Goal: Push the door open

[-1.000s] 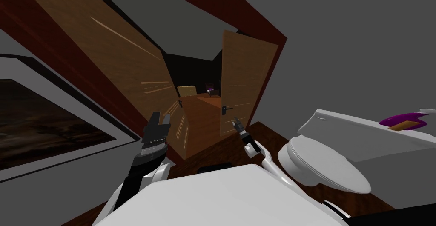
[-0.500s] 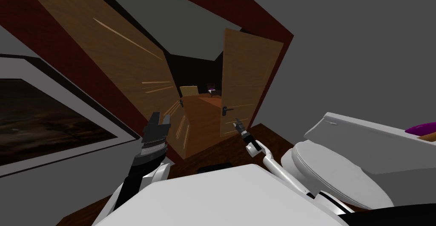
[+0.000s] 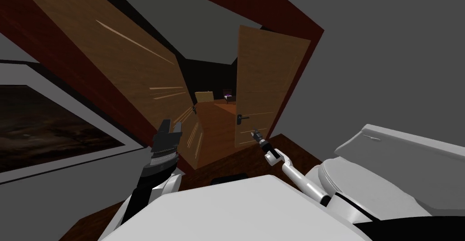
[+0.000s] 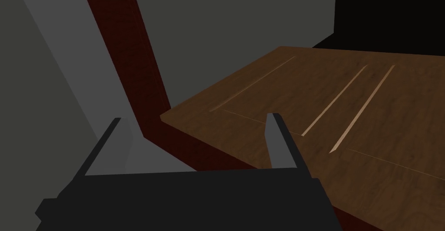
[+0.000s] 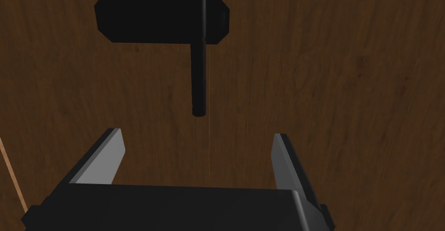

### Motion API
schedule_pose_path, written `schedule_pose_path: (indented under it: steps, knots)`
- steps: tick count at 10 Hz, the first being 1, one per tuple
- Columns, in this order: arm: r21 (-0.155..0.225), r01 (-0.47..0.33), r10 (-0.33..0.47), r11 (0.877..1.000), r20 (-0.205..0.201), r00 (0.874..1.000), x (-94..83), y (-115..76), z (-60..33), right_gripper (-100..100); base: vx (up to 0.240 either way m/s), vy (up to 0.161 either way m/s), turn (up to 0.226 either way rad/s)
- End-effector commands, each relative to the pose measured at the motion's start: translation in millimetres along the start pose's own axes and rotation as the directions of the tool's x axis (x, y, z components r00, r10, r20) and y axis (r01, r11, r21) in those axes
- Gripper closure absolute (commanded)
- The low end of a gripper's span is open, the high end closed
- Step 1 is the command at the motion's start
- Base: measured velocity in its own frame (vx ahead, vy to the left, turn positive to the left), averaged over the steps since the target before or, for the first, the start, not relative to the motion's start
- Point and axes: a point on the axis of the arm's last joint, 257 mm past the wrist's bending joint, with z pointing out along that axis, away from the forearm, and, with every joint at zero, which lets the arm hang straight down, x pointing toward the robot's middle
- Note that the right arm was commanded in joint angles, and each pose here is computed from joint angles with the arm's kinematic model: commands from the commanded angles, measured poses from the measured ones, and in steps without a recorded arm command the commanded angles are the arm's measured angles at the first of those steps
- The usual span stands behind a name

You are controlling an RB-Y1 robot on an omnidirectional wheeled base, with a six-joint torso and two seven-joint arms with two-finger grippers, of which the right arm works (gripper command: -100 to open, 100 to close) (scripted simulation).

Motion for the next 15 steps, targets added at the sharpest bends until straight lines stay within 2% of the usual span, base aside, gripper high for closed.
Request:
schedule_pose_path:
  steps: [1, 3, 5, 15]
  knots:
    - [0.020, 0.000, 0.000, 1.000, 0.009, 1.000, -12.4, -4.9, -1.6, -100, 0.035, -0.064, 0.061]
    - [0.042, 0.001, -0.002, 0.999, 0.020, 1.000, -24.3, -10.9, -2.8, -100, 0.025, -0.068, 0.062]
    - [0.037, 0.001, -0.002, 0.999, 0.024, 1.000, -22.5, -9.5, 1.1, -100, 0.058, -0.013, 0.022]
    - [0.038, -0.001, -0.002, 0.999, 0.085, 0.996, -33.7, -11.8, 23.0, -100, 0.191, 0.017, 0.063]
